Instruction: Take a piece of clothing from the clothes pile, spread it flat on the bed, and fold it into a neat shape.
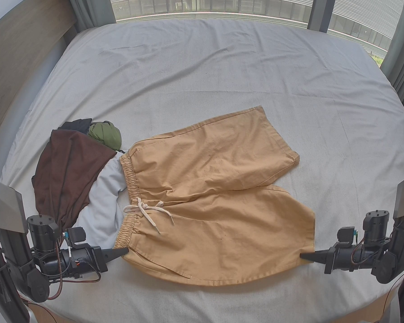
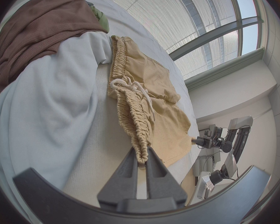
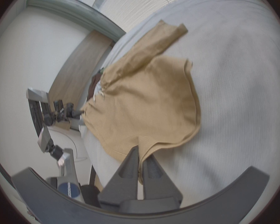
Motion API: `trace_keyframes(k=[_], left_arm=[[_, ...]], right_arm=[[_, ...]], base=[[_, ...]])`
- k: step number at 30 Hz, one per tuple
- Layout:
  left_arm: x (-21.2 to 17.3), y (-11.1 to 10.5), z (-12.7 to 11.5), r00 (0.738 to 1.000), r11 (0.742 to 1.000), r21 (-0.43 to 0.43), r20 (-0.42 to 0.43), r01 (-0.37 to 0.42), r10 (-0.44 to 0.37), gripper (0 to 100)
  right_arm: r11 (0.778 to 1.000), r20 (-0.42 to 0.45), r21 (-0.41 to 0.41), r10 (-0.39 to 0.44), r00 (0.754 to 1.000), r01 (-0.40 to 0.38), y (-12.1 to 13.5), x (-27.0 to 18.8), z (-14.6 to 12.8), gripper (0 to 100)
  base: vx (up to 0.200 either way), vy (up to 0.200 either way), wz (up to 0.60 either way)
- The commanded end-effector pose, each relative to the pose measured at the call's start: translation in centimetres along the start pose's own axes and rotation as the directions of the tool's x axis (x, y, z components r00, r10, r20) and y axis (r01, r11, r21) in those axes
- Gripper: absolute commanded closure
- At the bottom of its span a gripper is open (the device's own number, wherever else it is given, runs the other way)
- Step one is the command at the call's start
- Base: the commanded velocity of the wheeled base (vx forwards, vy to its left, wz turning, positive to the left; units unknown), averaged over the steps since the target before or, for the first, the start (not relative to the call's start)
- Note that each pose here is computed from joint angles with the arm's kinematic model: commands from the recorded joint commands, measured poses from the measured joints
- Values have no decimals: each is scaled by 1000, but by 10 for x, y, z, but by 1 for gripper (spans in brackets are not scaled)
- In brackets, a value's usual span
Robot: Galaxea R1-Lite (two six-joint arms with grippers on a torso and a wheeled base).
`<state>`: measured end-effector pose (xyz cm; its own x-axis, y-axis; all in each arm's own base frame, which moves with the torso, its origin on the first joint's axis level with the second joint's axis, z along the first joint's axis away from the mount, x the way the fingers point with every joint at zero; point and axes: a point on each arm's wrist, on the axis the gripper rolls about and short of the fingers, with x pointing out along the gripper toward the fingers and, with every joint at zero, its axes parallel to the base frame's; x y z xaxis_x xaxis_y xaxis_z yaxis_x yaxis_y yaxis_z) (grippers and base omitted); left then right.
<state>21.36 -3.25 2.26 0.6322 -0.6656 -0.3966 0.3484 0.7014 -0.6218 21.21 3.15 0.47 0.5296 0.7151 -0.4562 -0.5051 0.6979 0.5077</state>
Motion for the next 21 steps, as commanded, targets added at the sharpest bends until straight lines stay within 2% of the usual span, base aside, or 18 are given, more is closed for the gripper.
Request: trace_keyframes(k=[1, 8, 15, 19, 21], left_arm=[[1, -3, 7, 999, 1000, 23, 29, 17, -17, 100], [6, -5, 21, 996, 999, 22, 88, 33, -34, 100], [2, -17, 41, 982, 997, -9, 172, 78, -75, 100], [3, -18, 44, 979, 997, -7, 186, 81, -79, 100], [7, -19, 48, 975, 998, -8, 213, 63, -60, 100]], right_arm=[[999, 122, -19, 28, 992, -26, 7, -4, 21, 100], [999, 177, -22, 48, 983, -44, 8, 0, 37, 100], [997, 255, -10, 73, 964, -73, 15, -4, 58, 100], [997, 279, -8, 80, 957, -81, 16, -5, 65, 100], [996, 315, -19, 91, 945, -90, 17, -5, 76, 100]], base=[[0, 0, 0], [0, 0, 0], [0, 0, 0], [0, 0, 0], [0, 0, 0]])
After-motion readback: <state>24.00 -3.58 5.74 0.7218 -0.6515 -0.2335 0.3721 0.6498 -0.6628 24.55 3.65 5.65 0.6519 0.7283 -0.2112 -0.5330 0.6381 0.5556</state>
